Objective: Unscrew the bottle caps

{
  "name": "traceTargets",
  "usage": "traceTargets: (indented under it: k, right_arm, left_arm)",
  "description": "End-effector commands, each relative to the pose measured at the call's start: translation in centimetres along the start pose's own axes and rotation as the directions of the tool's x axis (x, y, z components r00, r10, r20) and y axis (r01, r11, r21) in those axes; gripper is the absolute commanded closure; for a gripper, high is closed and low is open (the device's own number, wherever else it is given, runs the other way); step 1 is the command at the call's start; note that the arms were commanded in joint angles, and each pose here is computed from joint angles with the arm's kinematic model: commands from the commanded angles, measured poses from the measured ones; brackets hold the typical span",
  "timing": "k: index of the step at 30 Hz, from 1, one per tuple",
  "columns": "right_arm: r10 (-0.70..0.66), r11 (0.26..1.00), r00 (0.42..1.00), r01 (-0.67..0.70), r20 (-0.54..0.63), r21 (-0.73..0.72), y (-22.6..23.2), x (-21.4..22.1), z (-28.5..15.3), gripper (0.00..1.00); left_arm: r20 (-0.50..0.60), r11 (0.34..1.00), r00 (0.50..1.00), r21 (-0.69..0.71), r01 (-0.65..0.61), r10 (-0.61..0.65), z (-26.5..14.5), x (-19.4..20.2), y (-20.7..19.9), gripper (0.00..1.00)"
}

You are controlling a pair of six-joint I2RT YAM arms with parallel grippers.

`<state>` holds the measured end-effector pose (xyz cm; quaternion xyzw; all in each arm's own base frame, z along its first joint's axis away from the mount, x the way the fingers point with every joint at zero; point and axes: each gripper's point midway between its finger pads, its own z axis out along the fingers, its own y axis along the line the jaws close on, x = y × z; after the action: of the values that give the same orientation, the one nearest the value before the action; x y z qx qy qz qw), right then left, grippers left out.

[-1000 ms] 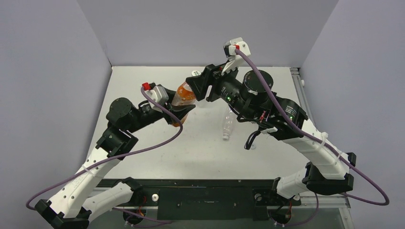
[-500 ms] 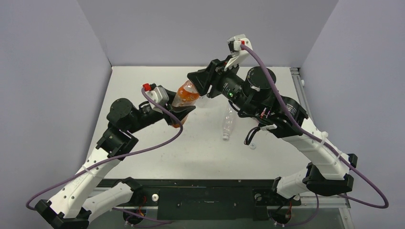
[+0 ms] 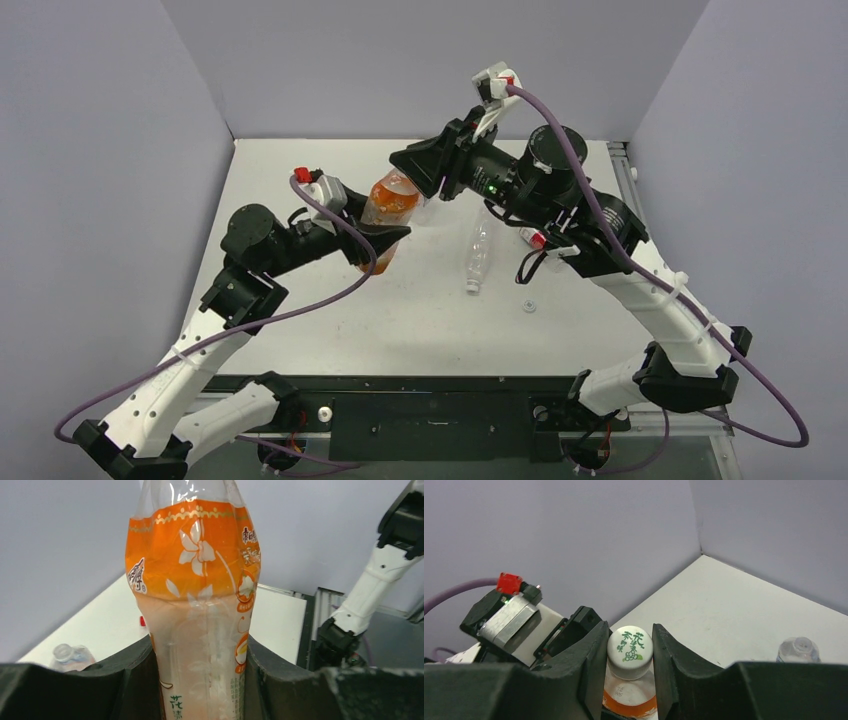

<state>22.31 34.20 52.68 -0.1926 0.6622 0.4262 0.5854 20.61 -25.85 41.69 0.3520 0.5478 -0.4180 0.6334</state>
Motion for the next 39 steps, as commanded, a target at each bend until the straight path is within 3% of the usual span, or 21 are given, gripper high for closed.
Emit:
traceTargets:
  k: [1,6,9,12,14,15,17,22,25,33,39]
  right_arm:
    - [-0.037,0.925,0.999,0.043,0.024,-0.378,5.7,-1.0,-2.7,1.00]
    - [0.004,0.804,0.998,0.031,0.056,-0.593,8.9,-1.8,-5.1,1.00]
    - [0.004,0.801,0.999,0.020,0.038,-0.598,8.7,-1.2,-5.0,1.00]
    - [0.004,0.855,0.999,0.013,0.032,-0.518,7.0,-0.9,-4.1,0.99]
    - [0.004,0.914,0.999,0.017,0.051,-0.406,5.1,-1.4,-3.4,0.81]
    - [0.004,0.933,0.999,0.014,0.050,-0.361,4.4,-1.6,-3.4,0.60]
    - [0.006,0.978,0.996,0.013,0.092,-0.206,2.0,-2.6,-3.2,0.41]
    - [-0.007,1.000,0.992,0.005,0.123,0.021,-0.6,-3.9,-3.0,0.23]
    - [0.016,0.986,0.998,-0.026,0.061,0.164,-2.6,-3.0,-2.2,0.21]
    - [0.016,0.968,1.000,-0.014,-0.003,0.250,-2.5,-0.7,-0.1,0.19]
    - [0.047,0.967,0.998,-0.034,-0.045,0.254,-2.4,1.7,1.6,0.29]
  left_arm:
    - [0.067,0.975,0.995,0.215,0.060,-0.076,-0.7,-4.2,-4.6,0.99]
    - [0.016,0.907,0.987,0.398,0.140,-0.159,-2.2,-5.2,-8.4,0.99]
    - [0.005,0.894,0.987,0.424,0.141,-0.158,-2.5,-4.8,-8.9,0.98]
    - [0.013,0.907,0.993,0.408,0.105,-0.121,-2.2,-4.2,-8.3,0.98]
    - [0.024,0.930,0.995,0.360,0.077,-0.092,-1.6,-3.7,-7.3,0.98]
    - [0.026,0.947,0.996,0.314,0.074,-0.087,-1.2,-3.4,-6.4,0.98]
    - [0.037,0.975,0.998,0.219,0.041,-0.050,-0.6,-2.8,-4.4,0.97]
    - [0.021,0.996,0.996,0.030,-0.087,0.087,0.3,-0.8,-0.2,0.92]
    - [-0.009,0.982,0.983,-0.042,-0.185,0.185,0.3,0.2,1.7,0.91]
    - [-0.052,0.967,0.978,-0.153,-0.206,0.200,0.3,1.1,4.1,0.92]
    - [-0.034,0.972,0.982,-0.138,-0.191,0.188,0.6,0.9,3.8,0.91]
